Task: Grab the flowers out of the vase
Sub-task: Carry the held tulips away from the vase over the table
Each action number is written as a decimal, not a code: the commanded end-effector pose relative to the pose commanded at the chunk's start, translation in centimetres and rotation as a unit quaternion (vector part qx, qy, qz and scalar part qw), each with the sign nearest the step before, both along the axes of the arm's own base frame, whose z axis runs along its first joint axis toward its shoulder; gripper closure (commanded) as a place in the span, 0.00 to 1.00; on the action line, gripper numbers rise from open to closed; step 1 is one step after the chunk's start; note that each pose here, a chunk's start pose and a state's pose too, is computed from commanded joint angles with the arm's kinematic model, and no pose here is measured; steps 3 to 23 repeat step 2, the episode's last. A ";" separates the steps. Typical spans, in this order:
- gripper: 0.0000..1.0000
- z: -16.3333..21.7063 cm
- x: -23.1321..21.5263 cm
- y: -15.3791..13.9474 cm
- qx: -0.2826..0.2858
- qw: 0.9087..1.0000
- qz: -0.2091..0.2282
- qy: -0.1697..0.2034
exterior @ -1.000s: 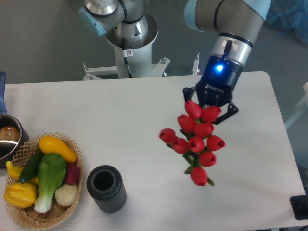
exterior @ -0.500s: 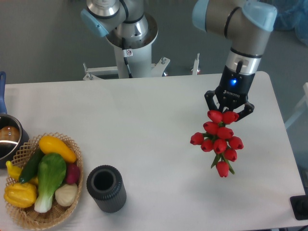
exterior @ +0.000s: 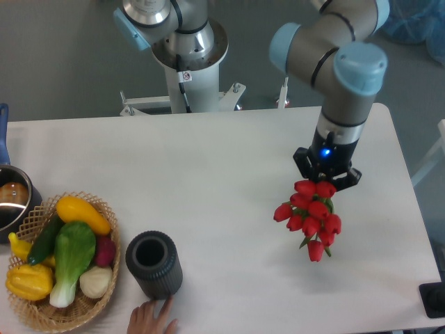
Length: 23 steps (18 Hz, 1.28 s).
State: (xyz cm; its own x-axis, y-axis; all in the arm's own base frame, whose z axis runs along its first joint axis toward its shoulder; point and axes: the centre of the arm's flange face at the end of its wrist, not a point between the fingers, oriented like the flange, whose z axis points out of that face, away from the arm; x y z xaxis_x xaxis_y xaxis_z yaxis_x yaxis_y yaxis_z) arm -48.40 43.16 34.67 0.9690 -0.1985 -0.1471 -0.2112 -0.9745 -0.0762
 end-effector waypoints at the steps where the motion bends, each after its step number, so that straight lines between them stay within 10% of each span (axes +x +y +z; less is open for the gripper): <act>1: 1.00 0.4 0.5 0.9 -0.003 1.000 -0.007 0.006; 23: 1.00 0.4 1.0 1.4 -0.003 1.000 -0.011 0.005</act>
